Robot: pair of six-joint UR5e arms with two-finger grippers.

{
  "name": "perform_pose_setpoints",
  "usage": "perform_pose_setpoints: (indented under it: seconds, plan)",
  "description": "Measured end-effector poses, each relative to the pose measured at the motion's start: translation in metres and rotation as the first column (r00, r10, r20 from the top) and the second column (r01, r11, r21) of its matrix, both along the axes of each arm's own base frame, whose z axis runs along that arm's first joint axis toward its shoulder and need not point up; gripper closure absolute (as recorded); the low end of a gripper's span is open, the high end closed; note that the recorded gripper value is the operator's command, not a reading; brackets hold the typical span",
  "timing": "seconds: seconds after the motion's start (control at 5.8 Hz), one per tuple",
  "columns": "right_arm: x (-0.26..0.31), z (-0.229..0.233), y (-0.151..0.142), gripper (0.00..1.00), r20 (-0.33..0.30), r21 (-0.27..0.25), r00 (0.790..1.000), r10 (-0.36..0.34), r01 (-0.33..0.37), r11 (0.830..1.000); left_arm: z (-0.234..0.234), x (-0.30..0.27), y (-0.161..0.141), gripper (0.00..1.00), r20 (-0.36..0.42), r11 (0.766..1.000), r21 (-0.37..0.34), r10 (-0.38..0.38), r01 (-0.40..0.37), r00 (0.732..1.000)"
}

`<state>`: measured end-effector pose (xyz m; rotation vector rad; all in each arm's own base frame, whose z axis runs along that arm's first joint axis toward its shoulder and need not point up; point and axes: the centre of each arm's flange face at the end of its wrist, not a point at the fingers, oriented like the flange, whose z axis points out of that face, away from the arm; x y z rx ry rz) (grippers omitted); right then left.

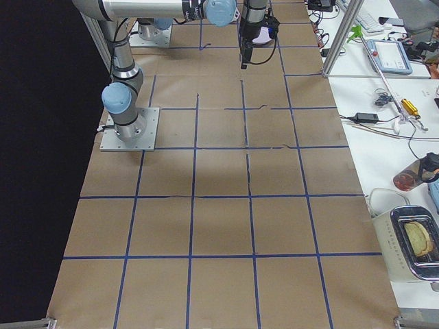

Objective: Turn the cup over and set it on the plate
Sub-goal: 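Lower the left gripper onto the white cup lying on its side, then close the left gripper on the cup rim and lift it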

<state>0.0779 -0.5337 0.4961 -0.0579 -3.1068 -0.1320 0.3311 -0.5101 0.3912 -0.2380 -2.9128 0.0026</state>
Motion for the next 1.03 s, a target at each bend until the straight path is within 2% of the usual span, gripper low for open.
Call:
perform_pose_setpoints:
  seconds: [0.17, 0.34, 0.52, 0.69, 0.86, 1.03]
  plan:
    - [0.0, 0.0, 0.0, 0.0, 0.0, 0.0, 1.0, 0.0, 0.0, 1.0, -0.05, 0.036, 0.005, 0.01, -0.177, 0.999, -0.025, 0.031, -0.036, 0.984]
    - [0.0, 0.0, 0.0, 0.0, 0.0, 0.0, 1.0, 0.0, 0.0, 1.0, -0.101, 0.059, 0.011, 0.01, -0.38, 0.997, -0.038, 0.048, -0.067, 0.924]
    - [0.0, 0.0, 0.0, 0.0, 0.0, 0.0, 1.0, 0.0, 0.0, 1.0, -0.155, 0.065, 0.014, 0.01, -0.575, 0.996, -0.043, 0.039, -0.078, 0.818]
    - [0.0, 0.0, 0.0, 0.0, 0.0, 0.0, 1.0, 0.0, 0.0, 1.0, -0.203, 0.06, 0.018, 0.01, -0.718, 0.996, -0.04, 0.025, -0.077, 0.696]
    - [0.0, 0.0, 0.0, 0.0, 0.0, 0.0, 1.0, 0.0, 0.0, 1.0, -0.24, 0.056, 0.026, 0.01, -0.804, 0.997, -0.02, 0.03, -0.078, 0.594]
    - [0.0, 0.0, 0.0, 0.0, 0.0, 0.0, 1.0, 0.0, 0.0, 1.0, -0.265, 0.053, 0.033, 0.01, -0.851, 0.997, 0.011, 0.053, -0.082, 0.523]
